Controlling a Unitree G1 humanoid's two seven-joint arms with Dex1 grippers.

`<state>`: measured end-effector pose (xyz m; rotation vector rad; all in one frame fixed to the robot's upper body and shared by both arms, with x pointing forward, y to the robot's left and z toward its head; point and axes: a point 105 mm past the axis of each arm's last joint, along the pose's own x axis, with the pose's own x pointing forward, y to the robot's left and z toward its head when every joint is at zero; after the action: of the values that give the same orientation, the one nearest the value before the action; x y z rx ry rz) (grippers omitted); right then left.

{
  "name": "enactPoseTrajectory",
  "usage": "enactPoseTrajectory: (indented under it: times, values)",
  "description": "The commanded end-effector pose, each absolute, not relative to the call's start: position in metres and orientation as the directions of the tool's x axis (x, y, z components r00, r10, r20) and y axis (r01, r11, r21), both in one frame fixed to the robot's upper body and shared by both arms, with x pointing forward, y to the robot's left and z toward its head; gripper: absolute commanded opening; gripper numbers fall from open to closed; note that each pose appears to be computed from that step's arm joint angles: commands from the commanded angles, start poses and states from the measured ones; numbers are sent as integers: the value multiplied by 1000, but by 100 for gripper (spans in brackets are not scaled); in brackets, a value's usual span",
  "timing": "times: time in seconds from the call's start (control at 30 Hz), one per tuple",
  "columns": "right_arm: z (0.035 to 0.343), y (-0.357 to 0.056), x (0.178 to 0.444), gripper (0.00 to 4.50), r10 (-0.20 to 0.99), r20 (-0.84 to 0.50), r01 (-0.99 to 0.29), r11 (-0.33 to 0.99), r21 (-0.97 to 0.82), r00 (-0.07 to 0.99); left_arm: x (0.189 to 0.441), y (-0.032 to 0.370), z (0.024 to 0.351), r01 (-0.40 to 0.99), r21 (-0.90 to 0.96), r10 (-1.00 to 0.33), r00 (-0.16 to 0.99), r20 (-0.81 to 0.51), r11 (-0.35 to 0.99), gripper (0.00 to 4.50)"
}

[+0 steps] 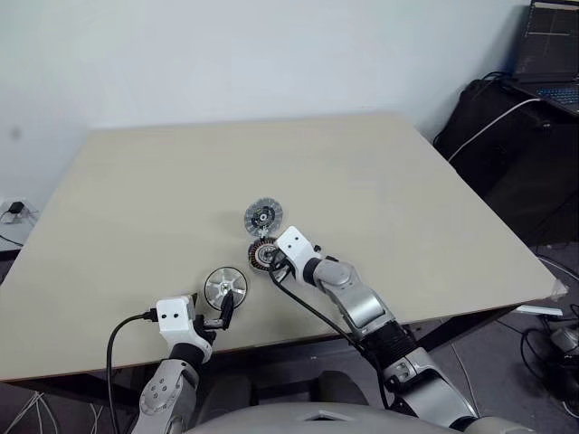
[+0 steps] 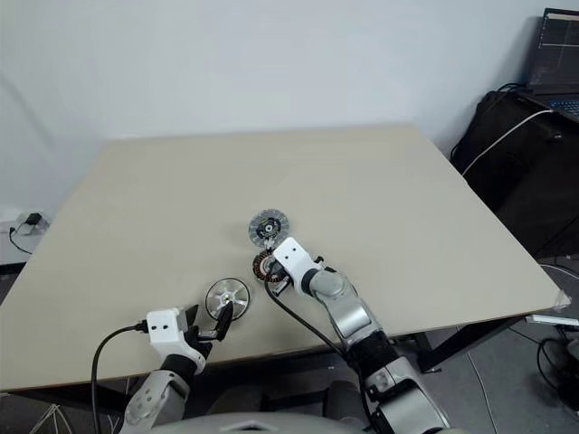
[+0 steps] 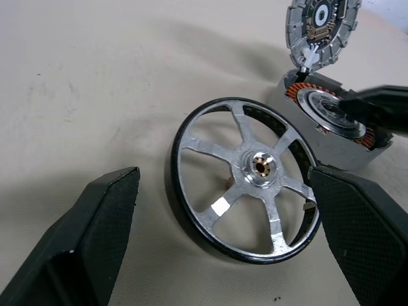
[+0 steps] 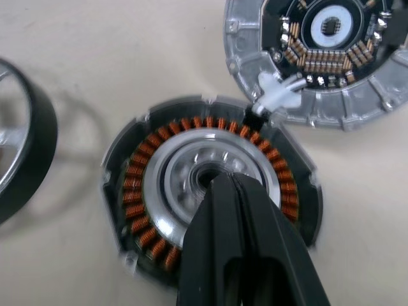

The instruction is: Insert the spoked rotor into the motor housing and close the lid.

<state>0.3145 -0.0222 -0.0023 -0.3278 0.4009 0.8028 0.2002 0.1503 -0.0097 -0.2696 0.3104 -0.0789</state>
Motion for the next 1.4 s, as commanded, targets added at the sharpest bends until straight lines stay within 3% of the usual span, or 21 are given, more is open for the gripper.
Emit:
enactPoseTrajectory:
  times: [0.03, 0.33, 0.47, 0.77, 1.1, 1.4]
  values:
    - [5, -24, 311, 2, 634, -454, -751, 647, -131, 626, 206, 149, 5, 57, -269, -124, 963, -240, 962, 450]
    - [58, 7, 334, 2, 681, -276, -731, 663, -162, 679, 208, 146, 5, 76, -270, -143, 961, -237, 960, 450]
    - [51, 14, 335, 2, 680, -293, -736, 655, -169, 672, 208, 148, 6, 69, -269, -135, 962, -236, 961, 450]
    - [-7, -10, 309, 2, 641, -485, -776, 615, -139, 595, 206, 149, 6, 57, -269, -123, 964, -237, 962, 450]
    - [48, -1, 326, 2, 688, -318, -752, 638, -165, 653, 209, 148, 4, 77, -268, -143, 960, -239, 960, 450]
    - [44, 12, 331, 2, 690, -327, -760, 625, -180, 646, 208, 149, 3, 70, -267, -136, 961, -239, 961, 450]
